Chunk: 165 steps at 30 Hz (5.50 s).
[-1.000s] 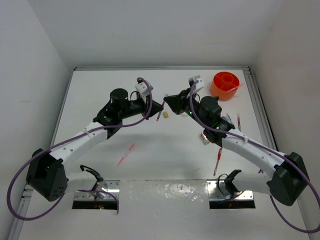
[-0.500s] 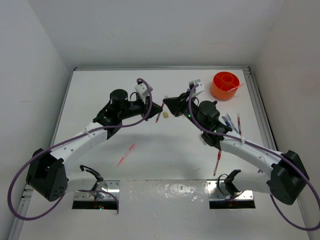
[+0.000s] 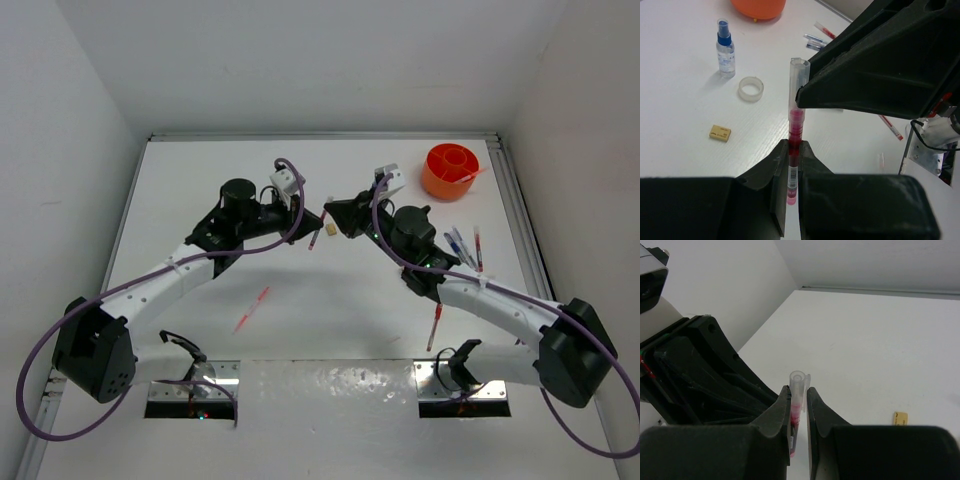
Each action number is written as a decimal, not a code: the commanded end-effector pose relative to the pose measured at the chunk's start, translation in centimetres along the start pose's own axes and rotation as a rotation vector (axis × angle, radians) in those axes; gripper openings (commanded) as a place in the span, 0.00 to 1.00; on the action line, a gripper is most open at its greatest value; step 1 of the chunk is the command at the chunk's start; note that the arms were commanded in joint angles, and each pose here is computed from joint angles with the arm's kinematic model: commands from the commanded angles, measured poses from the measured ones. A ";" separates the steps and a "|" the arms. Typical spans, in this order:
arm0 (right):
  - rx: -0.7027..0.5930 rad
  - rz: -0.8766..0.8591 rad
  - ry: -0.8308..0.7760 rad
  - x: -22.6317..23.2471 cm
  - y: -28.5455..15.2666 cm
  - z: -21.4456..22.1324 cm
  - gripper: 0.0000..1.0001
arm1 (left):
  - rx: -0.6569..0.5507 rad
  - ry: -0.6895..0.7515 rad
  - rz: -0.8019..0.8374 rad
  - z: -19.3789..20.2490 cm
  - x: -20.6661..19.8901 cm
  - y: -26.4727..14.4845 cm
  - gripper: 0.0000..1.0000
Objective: Sort the stationery into containers
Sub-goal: Close the pen cap on the pen, then place the pen in the storage box.
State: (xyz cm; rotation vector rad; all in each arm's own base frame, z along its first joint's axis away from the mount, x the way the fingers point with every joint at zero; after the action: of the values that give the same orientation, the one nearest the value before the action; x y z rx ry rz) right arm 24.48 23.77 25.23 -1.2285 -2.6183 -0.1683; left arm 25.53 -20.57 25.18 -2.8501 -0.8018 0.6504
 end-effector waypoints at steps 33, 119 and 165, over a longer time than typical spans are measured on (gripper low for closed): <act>0.423 -0.048 -0.045 0.7 -3.0 10.6 0.00 | -0.390 0.161 0.001 -7.6 -1.3 -1.6 0.00; 0.187 -0.052 -0.143 1.3 3.1 -3.8 0.30 | -0.303 0.154 0.077 -5.5 -2.0 -1.4 0.00; -0.109 0.846 -0.069 -20.2 -1.6 -12.5 0.00 | -0.269 0.110 -0.190 -4.4 1.2 -3.1 1.00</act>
State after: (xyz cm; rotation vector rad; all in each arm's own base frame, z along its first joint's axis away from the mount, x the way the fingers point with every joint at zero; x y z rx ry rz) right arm 35.97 7.26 30.62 -2.1460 -2.0619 0.0357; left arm 26.16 -18.52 28.39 -2.9781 -1.0752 0.4328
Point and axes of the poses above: each gripper's point midway between its finger pads, its own y axis out along the fingers, its own x axis along the line the jaws close on, z = x × y, the point moved 8 cm from there along -y, back along the fingers, and after that the axes turned 8 degrees about -y, right-handed, at the moved point
